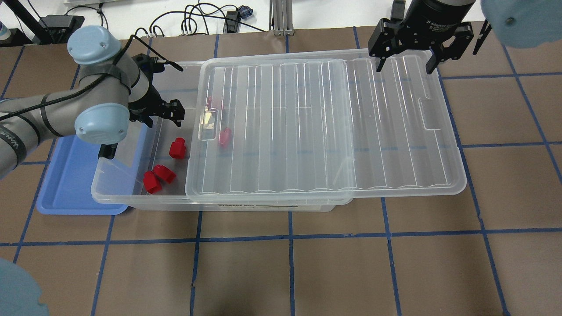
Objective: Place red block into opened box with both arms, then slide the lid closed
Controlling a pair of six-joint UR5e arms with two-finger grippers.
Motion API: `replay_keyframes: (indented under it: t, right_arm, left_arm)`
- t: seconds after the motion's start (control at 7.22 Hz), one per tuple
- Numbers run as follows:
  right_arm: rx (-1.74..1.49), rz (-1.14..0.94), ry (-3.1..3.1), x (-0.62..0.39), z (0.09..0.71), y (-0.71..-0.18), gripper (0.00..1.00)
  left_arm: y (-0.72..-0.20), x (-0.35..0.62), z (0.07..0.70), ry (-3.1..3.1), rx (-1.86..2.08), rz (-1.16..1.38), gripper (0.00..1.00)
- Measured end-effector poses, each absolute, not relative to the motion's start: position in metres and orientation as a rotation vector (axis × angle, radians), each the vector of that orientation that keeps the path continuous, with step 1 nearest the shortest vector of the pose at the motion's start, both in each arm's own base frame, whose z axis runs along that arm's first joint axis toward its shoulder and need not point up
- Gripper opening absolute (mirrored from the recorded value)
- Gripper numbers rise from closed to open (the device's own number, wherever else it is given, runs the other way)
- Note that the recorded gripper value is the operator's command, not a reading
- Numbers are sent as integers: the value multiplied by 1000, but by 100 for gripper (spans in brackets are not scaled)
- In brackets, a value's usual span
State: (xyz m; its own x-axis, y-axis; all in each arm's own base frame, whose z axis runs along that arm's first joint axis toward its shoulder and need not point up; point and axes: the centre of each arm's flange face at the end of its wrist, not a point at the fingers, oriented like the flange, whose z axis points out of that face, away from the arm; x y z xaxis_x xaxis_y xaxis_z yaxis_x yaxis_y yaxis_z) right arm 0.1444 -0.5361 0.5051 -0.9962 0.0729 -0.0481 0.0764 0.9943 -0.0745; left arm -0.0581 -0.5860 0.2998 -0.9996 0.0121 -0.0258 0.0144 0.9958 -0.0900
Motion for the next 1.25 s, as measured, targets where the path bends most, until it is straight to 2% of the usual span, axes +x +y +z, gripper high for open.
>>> replay_keyframes:
  t: [0.28, 0.55, 0.83, 1.25]
  right_arm:
    - [116, -116, 3092, 144, 505, -536, 100]
    - [121, -115, 3093, 142, 505, -537, 100]
    - [131, -105, 3129, 109, 502, -544, 100]
    - [22, -39, 3151, -18, 483, -550, 100]
  left_arm:
    - [-584, -69, 383, 3080, 52, -58, 100]
    - [-557, -121, 453, 3079, 59, -32, 100]
    - [-534, -161, 482, 3084, 31, -70, 100]
    - [-515, -171, 499, 3107, 24, -71, 100]
